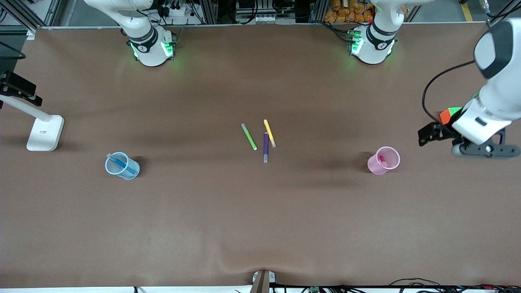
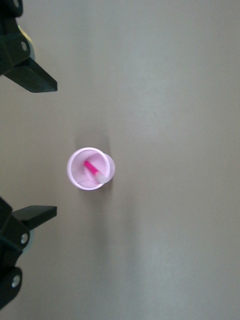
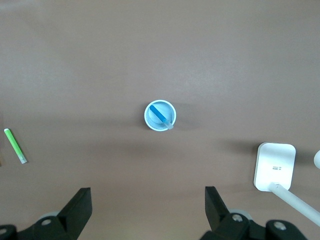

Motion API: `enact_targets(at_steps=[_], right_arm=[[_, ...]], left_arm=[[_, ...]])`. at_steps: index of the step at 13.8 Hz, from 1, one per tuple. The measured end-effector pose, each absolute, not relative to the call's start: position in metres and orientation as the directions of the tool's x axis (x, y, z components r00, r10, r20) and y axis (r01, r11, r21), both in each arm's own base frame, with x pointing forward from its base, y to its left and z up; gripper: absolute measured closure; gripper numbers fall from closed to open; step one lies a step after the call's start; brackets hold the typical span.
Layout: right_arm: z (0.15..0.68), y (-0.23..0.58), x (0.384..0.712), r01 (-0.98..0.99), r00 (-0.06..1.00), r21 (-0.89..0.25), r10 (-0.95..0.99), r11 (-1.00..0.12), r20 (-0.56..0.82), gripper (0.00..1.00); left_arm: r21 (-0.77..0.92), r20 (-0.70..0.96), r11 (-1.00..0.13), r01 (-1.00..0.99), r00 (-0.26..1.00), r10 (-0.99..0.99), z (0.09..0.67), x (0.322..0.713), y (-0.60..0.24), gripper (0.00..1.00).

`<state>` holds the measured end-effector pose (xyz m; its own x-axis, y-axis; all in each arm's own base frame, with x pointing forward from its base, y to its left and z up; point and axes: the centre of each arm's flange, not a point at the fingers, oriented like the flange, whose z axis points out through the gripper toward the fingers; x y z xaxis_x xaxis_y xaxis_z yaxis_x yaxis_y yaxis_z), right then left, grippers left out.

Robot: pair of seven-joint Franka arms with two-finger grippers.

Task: Place pink and blue markers in matching cups

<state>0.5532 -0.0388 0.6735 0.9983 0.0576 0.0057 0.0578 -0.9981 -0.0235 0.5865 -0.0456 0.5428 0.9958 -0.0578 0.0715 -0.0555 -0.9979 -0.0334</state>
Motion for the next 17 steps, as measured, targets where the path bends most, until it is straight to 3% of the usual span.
enact_targets(at_steps=[5,12,17], right_arm=[[0.674,-0.039,0.553,0.059,0.998,-0.024,0.059,-0.998,0.006,0.00],[0.674,-0.036,0.553,0.063,0.998,-0.025,0.063,-0.998,0.006,0.00],[0.674,-0.036,0.553,0.064,0.998,-0.025,0.064,-0.998,0.006,0.00]], left_arm=[[-0.052,0.080,-0.994,-0.093,0.992,-0.097,0.606,0.540,-0.082,0.00],[-0.051,0.095,-0.998,-0.020,0.995,-0.025,0.655,0.535,-0.044,0.00],[-0.044,0.065,-0.999,-0.002,0.998,-0.005,0.659,0.531,-0.032,0.00]])
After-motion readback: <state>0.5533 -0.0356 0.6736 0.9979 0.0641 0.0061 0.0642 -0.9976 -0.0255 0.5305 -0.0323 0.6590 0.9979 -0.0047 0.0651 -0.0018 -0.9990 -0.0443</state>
